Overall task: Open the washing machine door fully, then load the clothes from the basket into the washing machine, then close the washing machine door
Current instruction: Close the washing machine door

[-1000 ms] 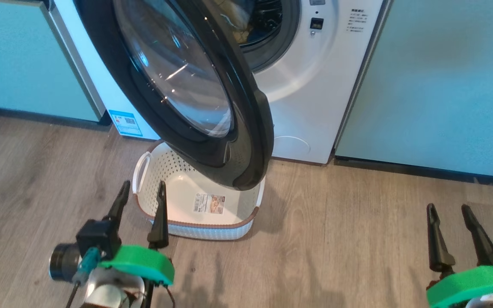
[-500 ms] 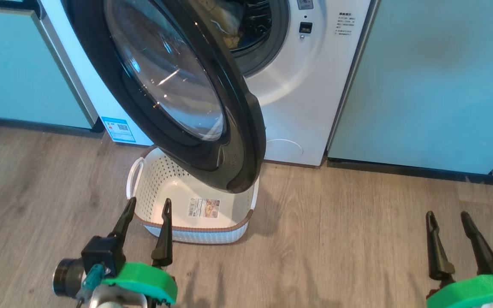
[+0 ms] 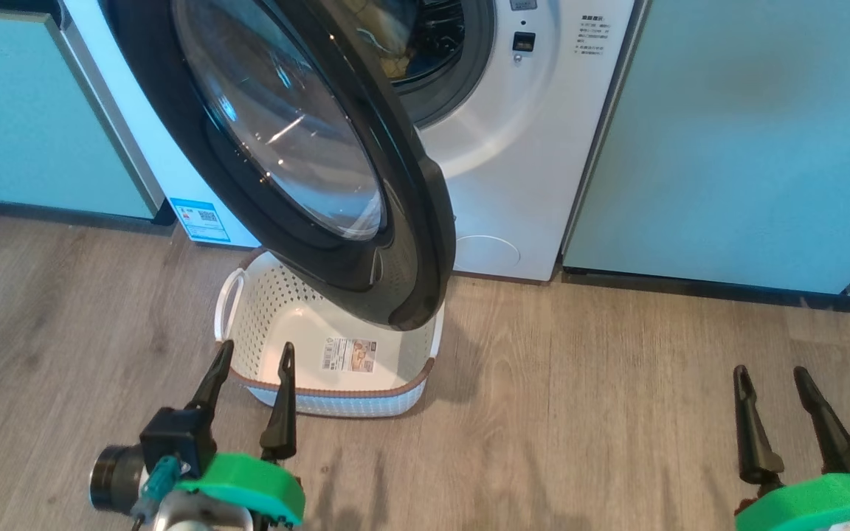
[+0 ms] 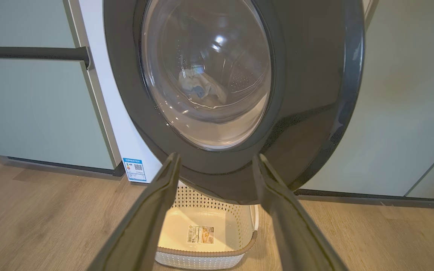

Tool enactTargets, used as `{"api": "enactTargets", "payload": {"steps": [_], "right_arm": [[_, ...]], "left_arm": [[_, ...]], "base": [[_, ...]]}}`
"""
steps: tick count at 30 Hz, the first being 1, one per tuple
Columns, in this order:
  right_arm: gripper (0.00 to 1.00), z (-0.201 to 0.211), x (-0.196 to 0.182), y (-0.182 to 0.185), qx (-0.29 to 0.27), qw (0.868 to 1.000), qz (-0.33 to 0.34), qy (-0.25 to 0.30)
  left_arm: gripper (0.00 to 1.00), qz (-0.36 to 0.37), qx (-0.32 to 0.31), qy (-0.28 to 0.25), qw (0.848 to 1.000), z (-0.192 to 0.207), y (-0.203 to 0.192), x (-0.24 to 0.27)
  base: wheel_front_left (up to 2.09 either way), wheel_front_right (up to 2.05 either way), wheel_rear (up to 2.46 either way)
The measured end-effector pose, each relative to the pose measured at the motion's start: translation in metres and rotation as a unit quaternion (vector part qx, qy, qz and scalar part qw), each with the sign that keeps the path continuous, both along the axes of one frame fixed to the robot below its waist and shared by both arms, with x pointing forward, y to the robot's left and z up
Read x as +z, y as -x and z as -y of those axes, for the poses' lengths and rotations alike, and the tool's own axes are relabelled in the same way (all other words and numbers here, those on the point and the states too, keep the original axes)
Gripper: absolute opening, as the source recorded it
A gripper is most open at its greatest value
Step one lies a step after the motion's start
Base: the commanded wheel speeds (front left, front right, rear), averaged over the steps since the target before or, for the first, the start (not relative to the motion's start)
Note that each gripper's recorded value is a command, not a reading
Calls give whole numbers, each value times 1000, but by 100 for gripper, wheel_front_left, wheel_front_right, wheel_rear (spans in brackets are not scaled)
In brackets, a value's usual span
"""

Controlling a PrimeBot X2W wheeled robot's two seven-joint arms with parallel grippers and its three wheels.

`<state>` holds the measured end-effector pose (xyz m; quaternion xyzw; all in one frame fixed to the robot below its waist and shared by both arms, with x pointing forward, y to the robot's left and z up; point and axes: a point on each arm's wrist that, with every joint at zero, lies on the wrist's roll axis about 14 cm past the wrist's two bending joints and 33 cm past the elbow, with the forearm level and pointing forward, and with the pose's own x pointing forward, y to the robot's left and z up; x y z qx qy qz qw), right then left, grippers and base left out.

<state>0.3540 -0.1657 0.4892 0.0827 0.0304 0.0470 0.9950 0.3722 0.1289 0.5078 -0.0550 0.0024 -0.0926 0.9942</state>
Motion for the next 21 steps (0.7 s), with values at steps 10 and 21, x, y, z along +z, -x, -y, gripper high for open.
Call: {"api": "enactTargets", "payload": {"steps": [10,21], "right_arm": [[47,0,-2,-2,1,1000,-4,0],[0,-14,-13,-13,20,1000,-20,-11]], "left_arm": [[100,-5,0,-1,1000,0,1,-3],[100,0,3,-1,1000,-2,-4,-2]], "base": [[0,0,0],[0,0,0]]}}
